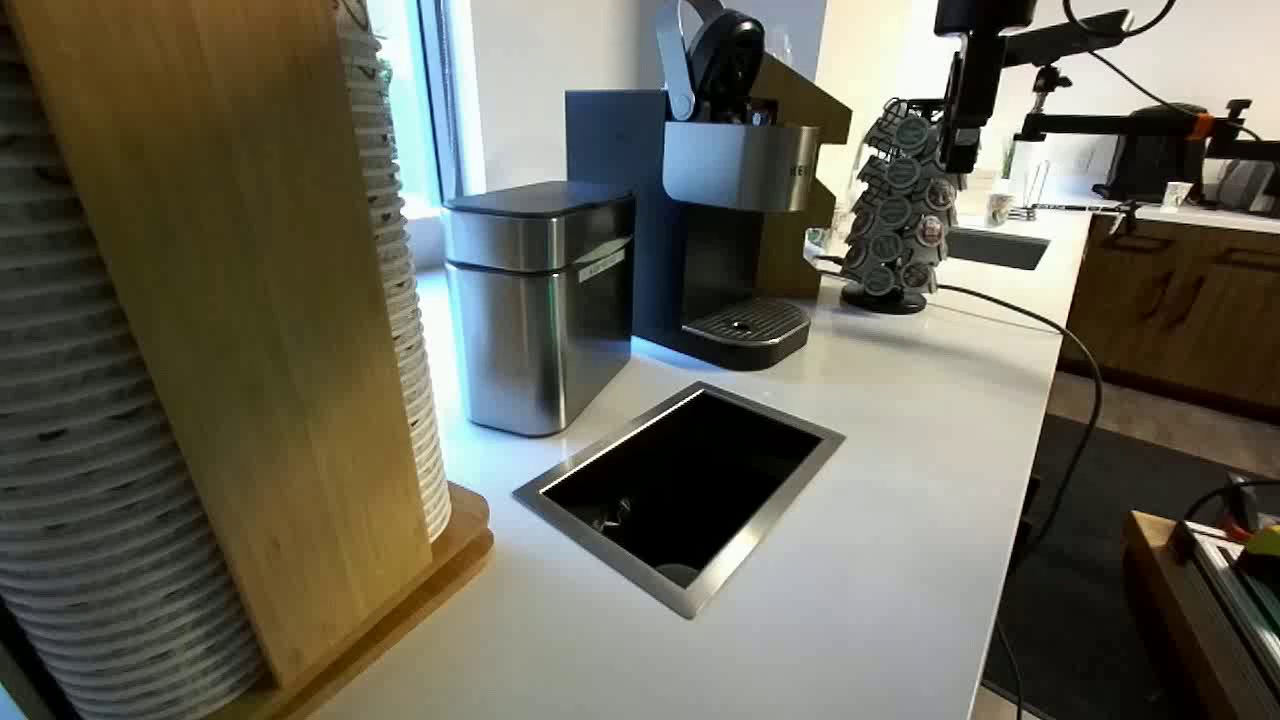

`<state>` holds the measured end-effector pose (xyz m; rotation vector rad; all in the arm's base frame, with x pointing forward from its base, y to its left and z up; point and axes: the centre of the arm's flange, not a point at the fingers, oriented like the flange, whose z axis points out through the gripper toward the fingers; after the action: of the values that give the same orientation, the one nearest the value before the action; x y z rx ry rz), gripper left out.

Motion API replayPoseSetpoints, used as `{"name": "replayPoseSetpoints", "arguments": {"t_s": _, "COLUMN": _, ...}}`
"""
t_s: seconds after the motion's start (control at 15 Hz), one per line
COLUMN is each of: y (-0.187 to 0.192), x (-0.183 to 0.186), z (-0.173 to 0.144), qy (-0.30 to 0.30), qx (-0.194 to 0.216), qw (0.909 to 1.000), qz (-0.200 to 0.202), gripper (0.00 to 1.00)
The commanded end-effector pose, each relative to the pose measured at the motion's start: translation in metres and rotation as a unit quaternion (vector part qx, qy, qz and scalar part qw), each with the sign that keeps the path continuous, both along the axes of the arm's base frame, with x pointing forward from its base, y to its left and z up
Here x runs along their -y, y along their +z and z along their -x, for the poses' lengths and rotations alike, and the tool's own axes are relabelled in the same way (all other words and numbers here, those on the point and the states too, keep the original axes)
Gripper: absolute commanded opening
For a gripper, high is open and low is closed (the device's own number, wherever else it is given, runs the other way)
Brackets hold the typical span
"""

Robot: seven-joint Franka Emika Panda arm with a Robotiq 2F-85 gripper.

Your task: Close the top on the coffee maker

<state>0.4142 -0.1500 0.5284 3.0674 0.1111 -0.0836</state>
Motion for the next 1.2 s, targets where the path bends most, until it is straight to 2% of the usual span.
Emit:
{"name": "replayPoseSetpoints", "arguments": {"t_s": 0.0, "y": 0.0, "x": 0.0, "z": 0.0, "qy": 0.0, "qx": 0.0, "qw": 1.0, "qz": 0.0, "gripper": 1.0}}
{"name": "replayPoseSetpoints", "arguments": {"t_s": 0.47, "y": 0.0, "x": 0.0, "z": 0.0, "qy": 0.0, "qx": 0.0, "qw": 1.0, "qz": 0.0, "gripper": 1.0}}
{"name": "replayPoseSetpoints", "arguments": {"t_s": 0.73, "y": 0.032, "x": -0.046, "z": -0.01, "qy": -0.054, "qx": 0.029, "qw": 0.9981, "qz": 0.001, "gripper": 1.0}}
{"name": "replayPoseSetpoints", "arguments": {"t_s": 1.0, "y": 0.081, "x": -0.101, "z": -0.034, "qy": -0.113, "qx": 0.118, "qw": 0.9865, "qz": 0.002, "gripper": 1.0}}
{"name": "replayPoseSetpoints", "arguments": {"t_s": 1.13, "y": 0.105, "x": -0.125, "z": -0.051, "qy": -0.103, "qx": 0.17, "qw": 0.98, "qz": 0.003, "gripper": 1.0}}
